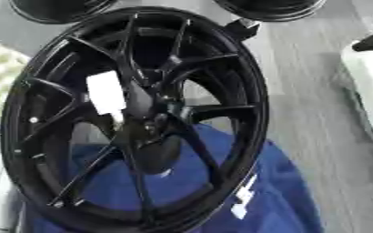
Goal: Pull the pin out of the wheel hub.
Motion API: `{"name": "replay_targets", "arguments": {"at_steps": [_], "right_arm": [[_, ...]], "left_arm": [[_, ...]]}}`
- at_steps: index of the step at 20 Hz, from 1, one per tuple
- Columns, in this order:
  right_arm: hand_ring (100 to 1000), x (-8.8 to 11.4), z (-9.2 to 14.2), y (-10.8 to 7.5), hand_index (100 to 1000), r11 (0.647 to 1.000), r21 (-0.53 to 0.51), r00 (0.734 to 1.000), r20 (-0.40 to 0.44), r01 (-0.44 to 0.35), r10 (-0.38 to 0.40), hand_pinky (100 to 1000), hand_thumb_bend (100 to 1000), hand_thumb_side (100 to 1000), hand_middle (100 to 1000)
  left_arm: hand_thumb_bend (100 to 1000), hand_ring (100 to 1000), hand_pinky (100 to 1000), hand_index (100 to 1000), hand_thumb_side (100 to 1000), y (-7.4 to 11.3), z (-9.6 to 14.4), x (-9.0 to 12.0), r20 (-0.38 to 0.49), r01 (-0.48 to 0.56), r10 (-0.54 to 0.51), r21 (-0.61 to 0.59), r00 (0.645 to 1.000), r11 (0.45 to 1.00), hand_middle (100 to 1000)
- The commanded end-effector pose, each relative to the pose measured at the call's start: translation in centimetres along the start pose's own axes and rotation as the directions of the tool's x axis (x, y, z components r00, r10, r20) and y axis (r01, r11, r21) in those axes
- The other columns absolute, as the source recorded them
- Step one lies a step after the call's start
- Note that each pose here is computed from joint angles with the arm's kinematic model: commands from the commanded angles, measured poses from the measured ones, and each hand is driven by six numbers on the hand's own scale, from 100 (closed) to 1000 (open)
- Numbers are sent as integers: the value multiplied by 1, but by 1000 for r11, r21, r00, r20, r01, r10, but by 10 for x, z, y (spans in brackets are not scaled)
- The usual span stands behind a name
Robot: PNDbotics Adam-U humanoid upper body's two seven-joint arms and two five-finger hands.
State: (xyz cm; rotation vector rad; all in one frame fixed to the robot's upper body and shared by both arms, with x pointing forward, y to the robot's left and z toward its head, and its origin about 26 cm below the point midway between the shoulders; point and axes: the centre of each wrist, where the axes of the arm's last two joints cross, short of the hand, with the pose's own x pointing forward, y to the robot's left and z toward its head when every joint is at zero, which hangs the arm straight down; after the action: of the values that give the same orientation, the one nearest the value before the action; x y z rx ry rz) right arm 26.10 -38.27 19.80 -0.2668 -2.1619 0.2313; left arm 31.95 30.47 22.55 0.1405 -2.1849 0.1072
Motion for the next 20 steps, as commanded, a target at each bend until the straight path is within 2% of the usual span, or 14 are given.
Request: {"name": "replay_targets", "arguments": {"at_steps": [1,10,12,14,17,20], "right_arm": [[717,9,-3,-4,799,1000,11,999,27,-20,20,999,100,565,595],[717,9,-3,-4,799,1000,17,999,27,-18,17,999,100,563,595],[717,9,-3,-4,799,1000,18,999,25,-22,22,999,100,562,595],[718,9,-2,-5,799,999,21,999,24,-28,27,999,100,562,595],[718,9,-2,-5,799,999,24,999,19,-35,35,999,100,564,596],[718,8,-1,-5,799,999,30,999,15,-39,39,999,100,564,596]], "left_arm": [[100,610,722,732,712,3,-4,9,27,28,-28,-8,999,1000,560],[100,611,722,733,708,4,-5,10,33,39,-39,-15,999,999,561],[100,611,723,735,681,5,-9,15,55,76,-75,-34,996,996,564],[100,612,724,738,660,6,-16,24,100,156,-148,-79,984,985,565],[100,622,728,755,598,7,-29,39,191,325,-290,-190,938,926,582],[100,638,734,770,575,6,-40,57,308,512,-422,-328,852,794,598]]}}
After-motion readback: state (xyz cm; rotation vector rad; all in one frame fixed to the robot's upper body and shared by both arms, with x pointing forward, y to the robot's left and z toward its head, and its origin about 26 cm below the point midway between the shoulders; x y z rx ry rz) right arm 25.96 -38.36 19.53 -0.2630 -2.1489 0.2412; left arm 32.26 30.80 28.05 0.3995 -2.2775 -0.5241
